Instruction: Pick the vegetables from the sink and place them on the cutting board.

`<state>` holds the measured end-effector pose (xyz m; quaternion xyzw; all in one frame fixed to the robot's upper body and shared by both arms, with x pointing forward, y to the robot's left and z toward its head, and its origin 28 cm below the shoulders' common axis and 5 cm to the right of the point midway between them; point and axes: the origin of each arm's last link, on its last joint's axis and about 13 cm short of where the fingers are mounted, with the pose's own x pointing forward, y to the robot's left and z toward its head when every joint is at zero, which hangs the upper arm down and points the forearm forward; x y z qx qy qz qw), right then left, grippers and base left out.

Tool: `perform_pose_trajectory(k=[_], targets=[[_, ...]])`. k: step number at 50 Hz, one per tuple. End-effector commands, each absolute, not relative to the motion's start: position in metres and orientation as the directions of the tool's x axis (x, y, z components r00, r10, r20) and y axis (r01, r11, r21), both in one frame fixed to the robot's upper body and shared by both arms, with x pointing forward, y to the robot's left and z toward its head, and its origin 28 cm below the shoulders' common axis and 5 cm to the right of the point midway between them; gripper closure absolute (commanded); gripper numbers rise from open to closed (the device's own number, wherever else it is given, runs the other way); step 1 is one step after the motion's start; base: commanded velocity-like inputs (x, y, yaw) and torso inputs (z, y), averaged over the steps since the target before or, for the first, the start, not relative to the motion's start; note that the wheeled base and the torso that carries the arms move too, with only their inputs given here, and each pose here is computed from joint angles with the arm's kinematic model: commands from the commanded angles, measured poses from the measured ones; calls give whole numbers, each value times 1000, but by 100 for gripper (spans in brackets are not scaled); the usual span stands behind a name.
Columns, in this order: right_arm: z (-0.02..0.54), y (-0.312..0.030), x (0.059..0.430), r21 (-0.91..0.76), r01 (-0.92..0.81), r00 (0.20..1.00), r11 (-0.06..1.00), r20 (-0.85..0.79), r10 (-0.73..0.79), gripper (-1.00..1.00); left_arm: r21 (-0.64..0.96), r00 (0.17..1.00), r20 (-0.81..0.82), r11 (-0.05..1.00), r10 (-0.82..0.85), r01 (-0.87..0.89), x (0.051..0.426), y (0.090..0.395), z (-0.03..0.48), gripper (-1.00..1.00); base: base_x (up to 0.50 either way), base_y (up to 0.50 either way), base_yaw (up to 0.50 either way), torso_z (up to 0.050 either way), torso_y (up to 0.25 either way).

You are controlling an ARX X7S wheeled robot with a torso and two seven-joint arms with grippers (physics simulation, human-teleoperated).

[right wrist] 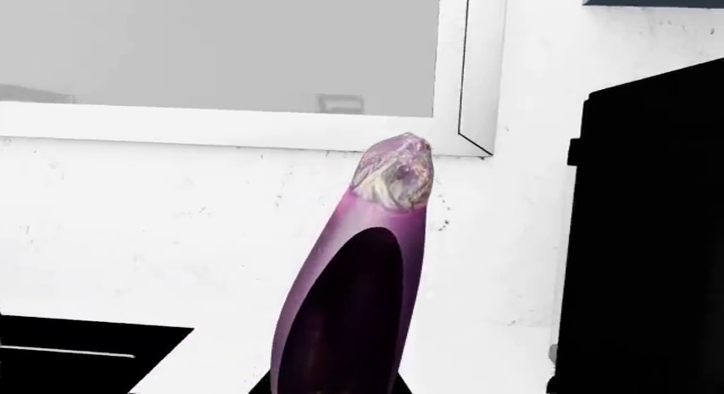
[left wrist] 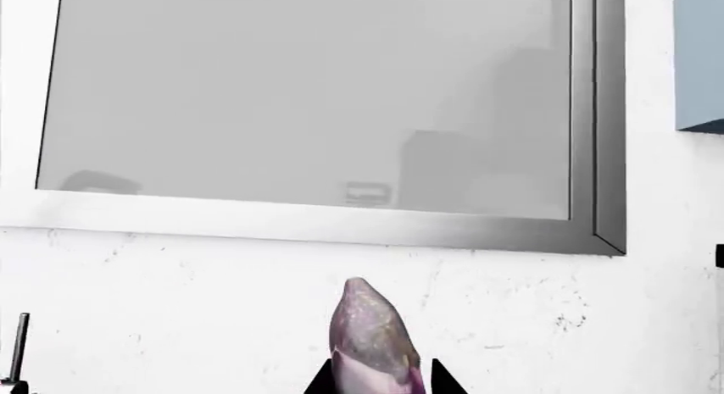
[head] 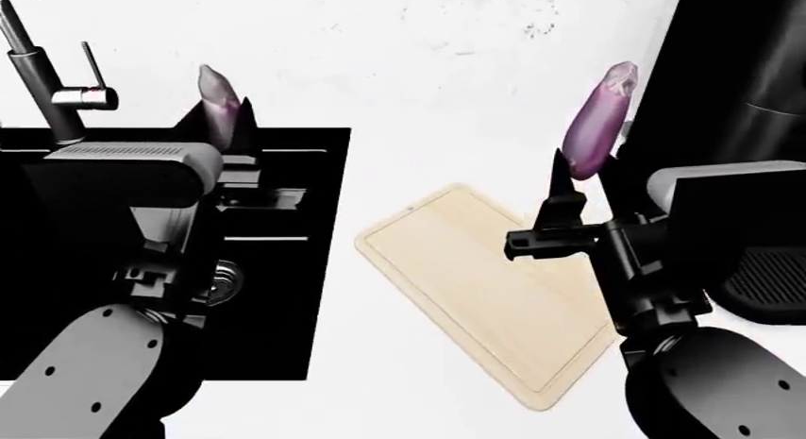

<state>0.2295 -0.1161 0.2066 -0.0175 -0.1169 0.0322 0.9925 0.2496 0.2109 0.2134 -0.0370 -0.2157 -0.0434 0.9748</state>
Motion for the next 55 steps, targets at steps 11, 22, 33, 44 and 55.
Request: perform_pose_trajectory(k=[11, 22, 33, 44, 55], targets=[[207, -111, 230, -114, -103, 966, 988, 226, 126, 100, -75, 897, 438, 992, -58, 101, 246, 212, 217, 100, 117, -98, 0, 0, 2], [200, -111, 241, -123, -107, 980, 987, 155, 126, 100, -79, 896, 440, 991, -59, 104, 246, 213, 218, 100, 0, 0, 0, 0, 1], [230, -117, 252, -215, -140, 985, 967, -127, 114, 100, -86, 895, 443, 991, -51, 100, 245, 215, 220, 100, 0, 0, 0, 0, 1], [258, -124, 251, -335, -219, 907, 916, -416, 64, 100, -102, 890, 454, 990, -43, 99, 241, 218, 223, 100, 0, 0, 0, 0, 1], [270, -127, 255, -274, -311, 826, 910, -552, 116, 100, -118, 889, 456, 988, -36, 101, 241, 220, 225, 100, 0, 0, 0, 0, 0]])
